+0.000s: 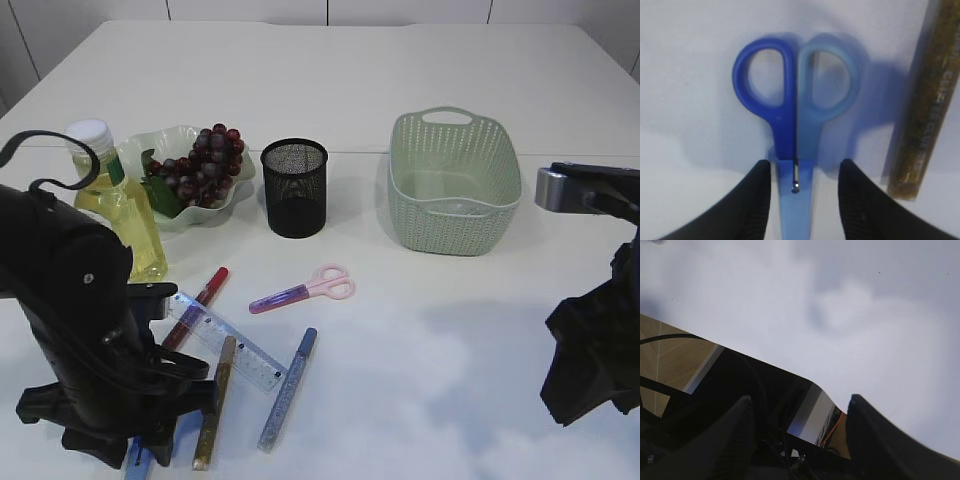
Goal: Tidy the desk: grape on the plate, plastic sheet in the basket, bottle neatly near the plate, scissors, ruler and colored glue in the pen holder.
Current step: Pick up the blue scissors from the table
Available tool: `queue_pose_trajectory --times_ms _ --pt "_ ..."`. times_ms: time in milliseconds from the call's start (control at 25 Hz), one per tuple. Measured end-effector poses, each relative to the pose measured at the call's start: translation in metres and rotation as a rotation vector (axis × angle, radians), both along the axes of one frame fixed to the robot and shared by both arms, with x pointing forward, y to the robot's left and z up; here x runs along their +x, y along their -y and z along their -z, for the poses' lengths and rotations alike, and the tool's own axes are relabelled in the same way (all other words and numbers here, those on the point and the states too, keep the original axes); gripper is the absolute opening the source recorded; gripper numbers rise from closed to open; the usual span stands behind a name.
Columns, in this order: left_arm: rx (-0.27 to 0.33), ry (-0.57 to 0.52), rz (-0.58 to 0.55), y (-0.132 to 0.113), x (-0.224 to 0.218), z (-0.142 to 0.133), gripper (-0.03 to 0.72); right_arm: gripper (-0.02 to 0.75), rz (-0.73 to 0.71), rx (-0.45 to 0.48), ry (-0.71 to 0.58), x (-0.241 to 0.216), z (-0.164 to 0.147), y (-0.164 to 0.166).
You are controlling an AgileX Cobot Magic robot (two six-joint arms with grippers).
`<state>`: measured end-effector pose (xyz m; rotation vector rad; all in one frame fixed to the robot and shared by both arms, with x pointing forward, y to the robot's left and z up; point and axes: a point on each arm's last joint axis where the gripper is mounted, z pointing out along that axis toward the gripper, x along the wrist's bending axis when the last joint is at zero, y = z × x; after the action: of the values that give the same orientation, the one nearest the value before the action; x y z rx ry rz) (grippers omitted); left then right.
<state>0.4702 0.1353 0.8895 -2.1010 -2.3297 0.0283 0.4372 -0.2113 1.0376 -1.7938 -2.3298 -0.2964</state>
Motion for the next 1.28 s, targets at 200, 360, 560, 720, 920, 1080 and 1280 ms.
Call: queue_pose_trajectory --times_ms 200,360,560,720,920,1080,1280 --pt "0.005 -0.008 0.002 0.0000 0.0000 0.0032 0.319 0.460 0.000 0.000 0.000 0.0000 0.0000 0.0000" --pt "0.013 -0.021 0.011 0.0000 -0.0002 0.0074 0.313 0.460 0.000 0.000 -0.001 -0.0001 0.0000 0.0000" --pt "0.009 -0.020 0.017 0.0003 -0.0001 0.0078 0.298 0.461 0.000 0.000 -0.001 -0.0001 0.0000 0.0000" --pt "0.007 -0.019 0.016 0.0005 0.0001 0.0078 0.229 0.460 0.000 0.000 -0.001 -0.0001 0.0000 0.0000" --pt "0.008 -0.018 0.019 0.0004 0.0001 0.0078 0.160 0.460 0.000 0.000 -0.001 -0.0001 0.0000 0.0000" --pt "0.008 -0.016 0.027 0.0006 0.0006 0.0075 0.144 0.460 0.000 0.000 -0.001 -0.0001 0.0000 0.0000" --pt "0.017 -0.009 0.073 -0.0002 0.0012 0.0075 0.143 0.460 0.000 0.000 -0.001 -0.0001 0.0000 0.0000"
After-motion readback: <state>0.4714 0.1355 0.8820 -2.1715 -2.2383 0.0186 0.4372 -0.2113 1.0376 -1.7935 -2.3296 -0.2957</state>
